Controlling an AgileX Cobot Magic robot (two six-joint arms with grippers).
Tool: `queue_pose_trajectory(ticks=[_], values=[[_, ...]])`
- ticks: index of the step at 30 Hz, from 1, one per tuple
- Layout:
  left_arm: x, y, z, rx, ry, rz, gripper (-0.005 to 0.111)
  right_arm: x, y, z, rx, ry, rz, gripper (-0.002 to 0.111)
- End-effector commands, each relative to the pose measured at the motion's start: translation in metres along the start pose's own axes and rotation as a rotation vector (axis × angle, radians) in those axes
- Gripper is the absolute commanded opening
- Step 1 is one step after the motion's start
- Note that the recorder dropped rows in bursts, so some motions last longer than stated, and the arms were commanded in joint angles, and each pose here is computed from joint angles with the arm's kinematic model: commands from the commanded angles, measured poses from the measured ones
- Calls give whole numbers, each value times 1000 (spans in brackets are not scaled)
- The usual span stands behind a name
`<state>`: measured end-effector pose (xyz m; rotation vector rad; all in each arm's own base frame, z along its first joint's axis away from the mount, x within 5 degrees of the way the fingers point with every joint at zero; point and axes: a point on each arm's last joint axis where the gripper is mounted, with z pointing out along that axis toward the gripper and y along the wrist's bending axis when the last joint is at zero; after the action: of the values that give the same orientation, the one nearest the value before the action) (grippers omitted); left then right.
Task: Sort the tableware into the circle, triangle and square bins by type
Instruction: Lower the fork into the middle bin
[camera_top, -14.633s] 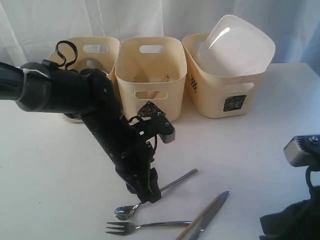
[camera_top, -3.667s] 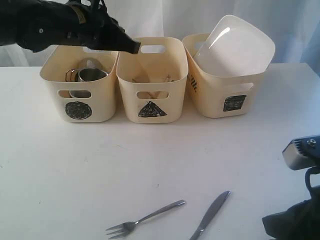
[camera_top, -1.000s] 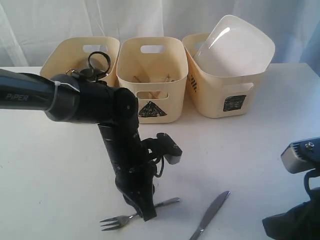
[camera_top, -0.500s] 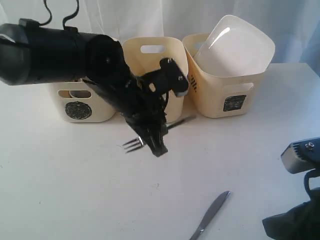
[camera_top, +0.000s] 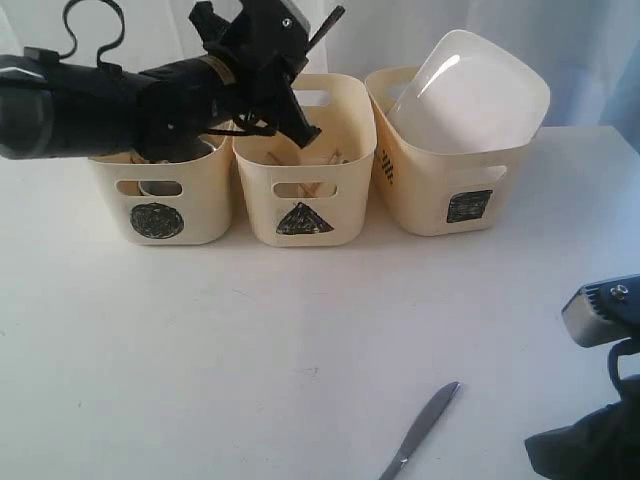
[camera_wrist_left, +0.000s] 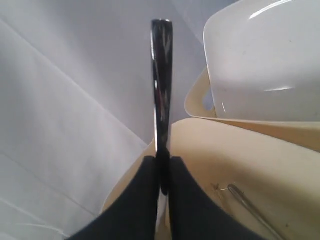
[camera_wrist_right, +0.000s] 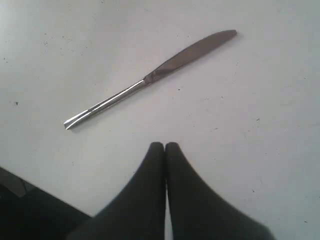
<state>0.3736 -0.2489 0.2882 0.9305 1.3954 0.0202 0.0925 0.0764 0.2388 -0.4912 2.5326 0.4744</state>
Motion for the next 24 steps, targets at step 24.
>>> queue_pose_trajectory(ticks=[24], values=[[-10,1,3,13,-4,-59,40,1,-1,0,2,-7,-11,0]])
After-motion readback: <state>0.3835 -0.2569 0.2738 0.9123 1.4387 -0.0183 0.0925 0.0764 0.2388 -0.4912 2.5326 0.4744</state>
